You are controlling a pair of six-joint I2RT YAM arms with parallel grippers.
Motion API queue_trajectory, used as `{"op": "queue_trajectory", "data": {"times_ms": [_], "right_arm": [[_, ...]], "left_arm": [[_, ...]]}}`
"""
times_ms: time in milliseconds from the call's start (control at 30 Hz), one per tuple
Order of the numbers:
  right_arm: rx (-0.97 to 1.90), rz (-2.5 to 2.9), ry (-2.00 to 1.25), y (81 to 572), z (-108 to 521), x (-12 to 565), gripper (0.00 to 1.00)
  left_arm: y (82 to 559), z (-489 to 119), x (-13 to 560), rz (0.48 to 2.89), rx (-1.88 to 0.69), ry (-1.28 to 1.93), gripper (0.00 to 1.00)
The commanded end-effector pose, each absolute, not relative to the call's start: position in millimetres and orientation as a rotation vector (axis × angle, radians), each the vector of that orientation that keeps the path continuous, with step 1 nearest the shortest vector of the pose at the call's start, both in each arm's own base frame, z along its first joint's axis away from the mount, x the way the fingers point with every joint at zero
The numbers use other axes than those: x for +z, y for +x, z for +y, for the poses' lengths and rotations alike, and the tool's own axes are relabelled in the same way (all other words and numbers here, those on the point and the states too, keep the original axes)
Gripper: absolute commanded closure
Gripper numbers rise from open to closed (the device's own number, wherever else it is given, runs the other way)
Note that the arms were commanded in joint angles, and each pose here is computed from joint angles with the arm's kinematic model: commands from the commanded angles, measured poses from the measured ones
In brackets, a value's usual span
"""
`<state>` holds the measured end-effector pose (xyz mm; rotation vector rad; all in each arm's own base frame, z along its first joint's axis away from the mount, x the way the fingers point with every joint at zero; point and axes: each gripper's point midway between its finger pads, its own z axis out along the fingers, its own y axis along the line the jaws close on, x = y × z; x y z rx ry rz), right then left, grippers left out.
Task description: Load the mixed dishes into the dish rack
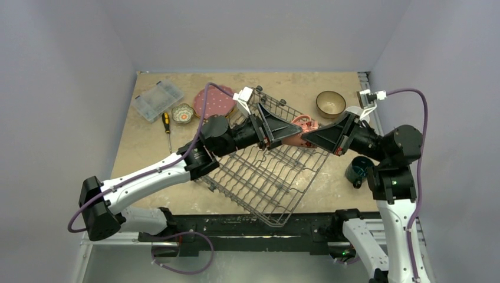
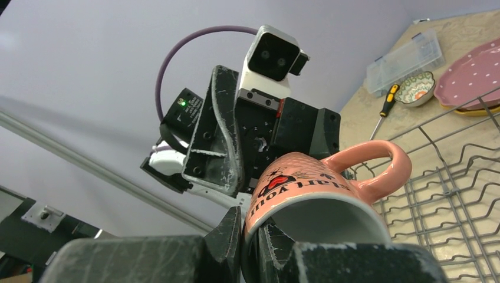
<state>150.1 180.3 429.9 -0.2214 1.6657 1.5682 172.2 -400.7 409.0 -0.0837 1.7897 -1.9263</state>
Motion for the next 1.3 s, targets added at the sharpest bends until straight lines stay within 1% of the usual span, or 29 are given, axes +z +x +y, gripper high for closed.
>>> {"op": "queue_trajectory", "data": {"times_ms": [0, 67, 100, 200, 267, 300, 333, 367, 467, 533, 633, 733, 800, 1000, 1267], "right_arm": [[1.555, 1.586, -0.316, 137, 181, 445, 1.0], [1.555, 1.595, -0.308, 139, 181, 441, 1.0], [1.555, 1.595, -0.306, 139, 181, 440, 1.0], [1.547, 1.608, -0.301, 141, 181, 436, 1.0], [1.527, 1.629, -0.297, 143, 181, 431, 1.0], [1.511, 1.65, -0.288, 146, 180, 427, 0.95], [1.491, 1.679, -0.279, 148, 179, 422, 0.88], [1.472, 1.703, -0.274, 149, 178, 418, 0.82], [1.405, 1.758, -0.265, 154, 175, 407, 0.62], [1.388, 1.78, -0.258, 153, 174, 403, 0.46], [1.352, 1.817, -0.221, 154, 170, 395, 0.24], [1.286, 1.863, -0.16, 161, 164, 385, 0.13], [1.207, 1.924, -0.089, 168, 156, 373, 0.11], [1.011, 2.093, 0.008, 185, 136, 336, 0.11], [0.904, 2.109, 0.066, 191, 123, 332, 0.12]], "left_arm": [[168, -399, 442, 1.67, -2.009, -0.07, 0.19], [167, -399, 445, 1.664, -2.016, -0.057, 0.3], [165, -399, 445, 1.665, -2.02, -0.048, 0.38], [163, -397, 445, 1.657, -2.017, -0.031, 0.6], [162, -394, 446, 1.64, -2.007, -0.011, 0.79], [162, -393, 446, 1.642, -1.996, 0.0, 0.88], [162, -392, 444, 1.652, -1.974, 0.012, 0.96], [162, -391, 442, 1.67, -1.942, 0.022, 1.0], [167, -381, 429, 1.741, -1.78, 0.059, 1.0], [171, -372, 423, 1.775, -1.661, 0.084, 1.0], [176, -358, 400, 1.871, -1.46, 0.148, 1.0], [179, -347, 389, 1.906, -1.31, 0.233, 1.0], [181, -340, 381, 1.913, -1.222, 0.298, 1.0], [176, -330, 353, 1.926, -1.014, 0.548, 1.0], [156, -354, 315, 1.864, -0.816, 0.915, 1.0]]}}
